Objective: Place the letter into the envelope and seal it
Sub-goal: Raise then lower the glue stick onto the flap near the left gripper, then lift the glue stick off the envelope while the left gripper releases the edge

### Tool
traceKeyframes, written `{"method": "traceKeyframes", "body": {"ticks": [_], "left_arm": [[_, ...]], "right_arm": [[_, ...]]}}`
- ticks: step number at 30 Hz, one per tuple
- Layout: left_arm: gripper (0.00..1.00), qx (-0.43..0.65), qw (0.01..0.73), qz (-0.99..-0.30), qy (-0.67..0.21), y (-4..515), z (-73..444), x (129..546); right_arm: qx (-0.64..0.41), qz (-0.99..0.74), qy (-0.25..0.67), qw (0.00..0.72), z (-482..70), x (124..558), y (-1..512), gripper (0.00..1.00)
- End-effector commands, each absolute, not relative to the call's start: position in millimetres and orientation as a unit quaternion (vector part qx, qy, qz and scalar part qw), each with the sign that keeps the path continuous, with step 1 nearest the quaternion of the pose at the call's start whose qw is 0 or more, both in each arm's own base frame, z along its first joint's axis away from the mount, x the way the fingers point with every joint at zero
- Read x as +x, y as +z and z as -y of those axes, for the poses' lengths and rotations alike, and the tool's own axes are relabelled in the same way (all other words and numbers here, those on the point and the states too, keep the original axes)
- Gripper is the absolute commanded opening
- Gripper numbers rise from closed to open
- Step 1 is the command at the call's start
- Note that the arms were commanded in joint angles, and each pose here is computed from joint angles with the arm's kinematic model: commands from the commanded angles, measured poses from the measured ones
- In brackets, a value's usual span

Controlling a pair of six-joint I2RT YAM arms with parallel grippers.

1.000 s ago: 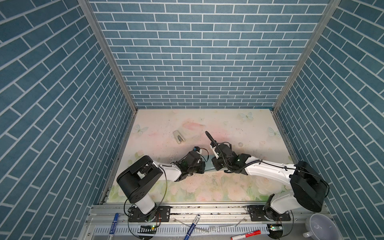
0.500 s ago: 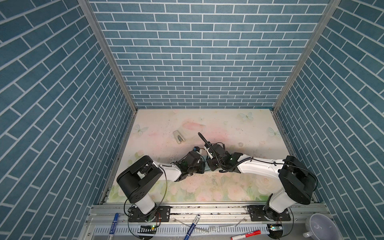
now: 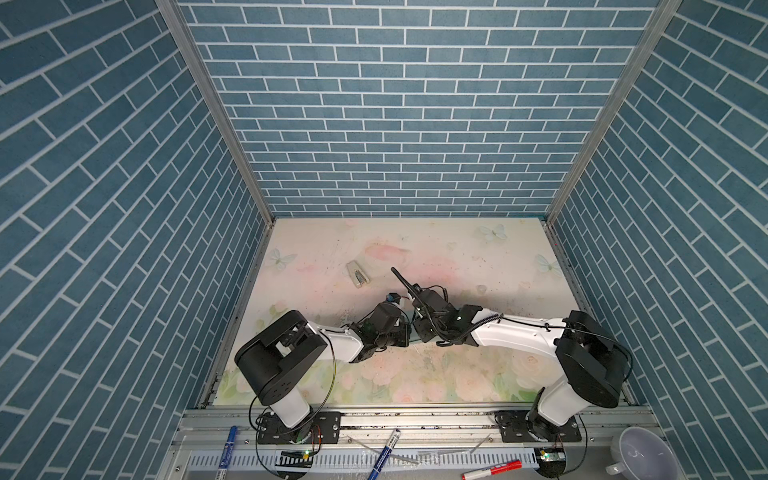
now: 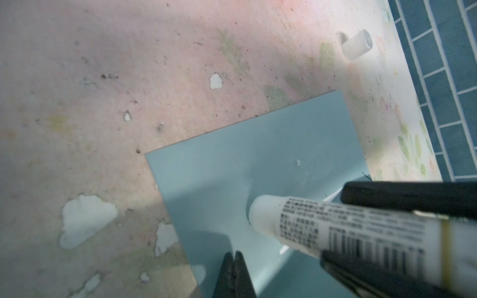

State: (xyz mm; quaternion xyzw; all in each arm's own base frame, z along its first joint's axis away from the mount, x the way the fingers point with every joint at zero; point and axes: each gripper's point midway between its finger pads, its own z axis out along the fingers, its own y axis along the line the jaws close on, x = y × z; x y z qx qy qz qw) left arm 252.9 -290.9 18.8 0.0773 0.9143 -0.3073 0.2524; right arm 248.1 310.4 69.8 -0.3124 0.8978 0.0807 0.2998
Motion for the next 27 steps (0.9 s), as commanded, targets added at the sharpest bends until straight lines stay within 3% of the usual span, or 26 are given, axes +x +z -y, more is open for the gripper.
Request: {"method": "traceKeyframes", "body": {"ticks": [1, 18, 27], "left_arm": [[0.00, 0.071, 0.173, -0.956, -0.228, -33, 254, 223], [0.00, 0.073, 0.171, -0.956, -0.227, -33, 255, 223], [0.00, 0.072, 0.171, -0.956, -0.226, -33, 254, 223]], "right_arm": [[-0.323, -0.900, -0.012, 0.292, -273, 254, 61, 0.00], [-0.304, -0.915, -0.065, 0.257, -232, 257, 47, 0.00], [-0.293, -0.919, -0.033, 0.260, -242, 261, 53, 0.00]]}}
